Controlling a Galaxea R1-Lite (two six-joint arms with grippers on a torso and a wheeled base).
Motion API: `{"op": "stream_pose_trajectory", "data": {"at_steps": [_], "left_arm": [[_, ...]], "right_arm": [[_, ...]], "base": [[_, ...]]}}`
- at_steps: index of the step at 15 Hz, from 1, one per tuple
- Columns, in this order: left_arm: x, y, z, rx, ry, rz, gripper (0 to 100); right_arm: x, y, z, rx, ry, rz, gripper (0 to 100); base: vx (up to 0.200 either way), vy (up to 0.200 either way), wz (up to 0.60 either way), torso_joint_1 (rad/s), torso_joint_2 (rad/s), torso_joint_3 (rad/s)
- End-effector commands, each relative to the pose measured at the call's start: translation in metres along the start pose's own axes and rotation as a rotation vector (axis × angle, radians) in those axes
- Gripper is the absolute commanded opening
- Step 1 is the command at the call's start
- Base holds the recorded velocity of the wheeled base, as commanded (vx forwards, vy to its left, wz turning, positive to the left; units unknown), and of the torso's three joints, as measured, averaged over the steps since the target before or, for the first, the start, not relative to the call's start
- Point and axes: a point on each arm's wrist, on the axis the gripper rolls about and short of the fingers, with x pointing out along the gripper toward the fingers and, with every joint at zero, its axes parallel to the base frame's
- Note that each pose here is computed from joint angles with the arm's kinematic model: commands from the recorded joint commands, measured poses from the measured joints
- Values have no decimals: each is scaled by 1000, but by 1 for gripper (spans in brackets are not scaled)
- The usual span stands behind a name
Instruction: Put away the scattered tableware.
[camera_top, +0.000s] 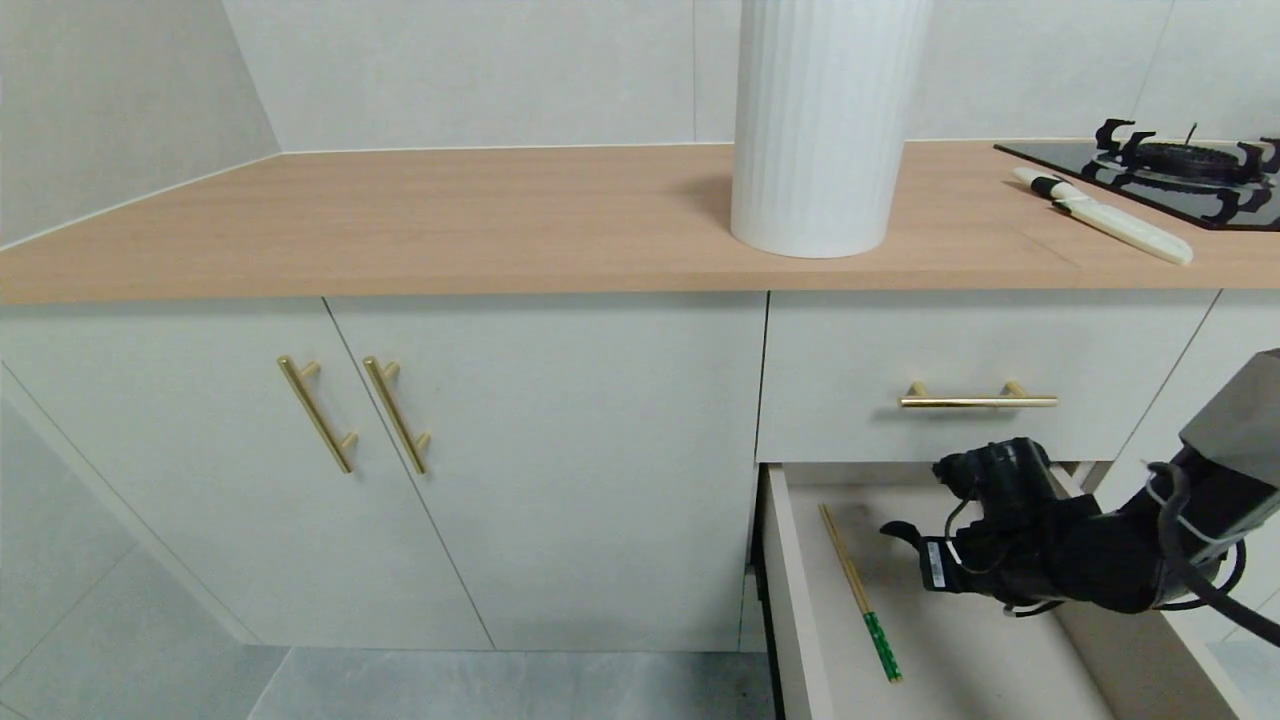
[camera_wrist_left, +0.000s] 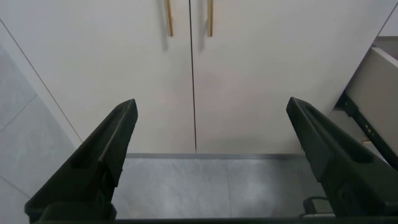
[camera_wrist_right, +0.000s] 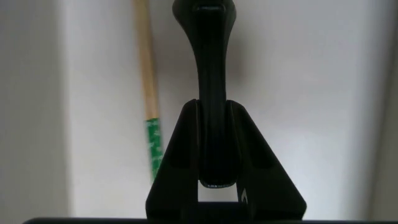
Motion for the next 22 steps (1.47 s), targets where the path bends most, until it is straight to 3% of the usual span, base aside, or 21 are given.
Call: {"op": "stream_pose_trajectory", "data": {"at_steps": [1,13,14,19,22], "left_arm": [[0,0,0,0,0,0,100],[0,0,0,-2,0,0,100],[0,0,0,0,0,0,100],[0,0,0,0,0,0,100],[0,0,0,0,0,0,100]], "right_arm": [[19,-1,-15,-10,62,-28,0],[29,-3,-20,-10,82,-39,0],[29,-3,-20,-10,82,-39,100],[23,-5,-15,0,62,-40,100],[-3,-6,-3,6,3,-20,100]], "base": [[0,0,0,0,0,0],[0,0,0,0,0,0],[0,0,0,0,0,0],[0,0,0,0,0,0],[0,0,0,0,0,0]]}}
